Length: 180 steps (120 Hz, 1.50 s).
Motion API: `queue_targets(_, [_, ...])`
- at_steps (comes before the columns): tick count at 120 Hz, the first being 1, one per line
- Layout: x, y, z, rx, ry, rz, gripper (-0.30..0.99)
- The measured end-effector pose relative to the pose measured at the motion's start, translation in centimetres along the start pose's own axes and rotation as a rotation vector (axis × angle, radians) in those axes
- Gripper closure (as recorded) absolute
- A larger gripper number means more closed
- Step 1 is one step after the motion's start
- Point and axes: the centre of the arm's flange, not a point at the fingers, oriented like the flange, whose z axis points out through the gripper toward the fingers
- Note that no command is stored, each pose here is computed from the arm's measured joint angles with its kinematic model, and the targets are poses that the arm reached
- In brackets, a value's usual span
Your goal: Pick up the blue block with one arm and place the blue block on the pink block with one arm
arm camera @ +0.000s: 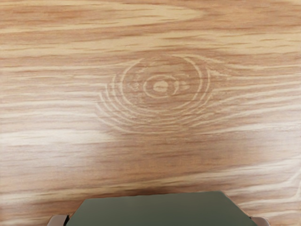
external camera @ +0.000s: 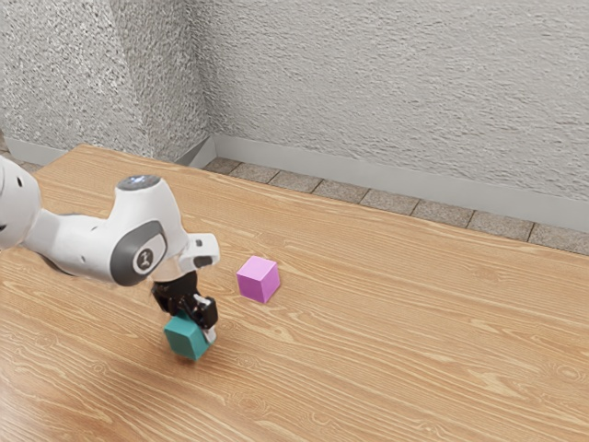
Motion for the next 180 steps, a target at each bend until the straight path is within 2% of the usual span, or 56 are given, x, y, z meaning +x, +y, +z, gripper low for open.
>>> queue_targets(33, [6.2, -0.2, -3.4, -0.004, 0.029, -0.01, 0.41])
queue_targets(59, [11.7, -1.6, -4.7, -0.013, -0.019, -0.035, 0.4])
queue_targets(92, [16.3, -1.7, -4.7, -0.024, -0.079, -0.019, 0.39])
queue_targets(124, [18.9, -1.3, -4.5, -0.044, -0.123, -0.003, 0.39])
queue_targets(148, [19.4, -0.1, -3.8, -0.062, -0.16, 0.017, 0.4])
queue_targets(180, [19.8, 1.0, -3.9, -0.062, -0.168, 0.049, 0.4])
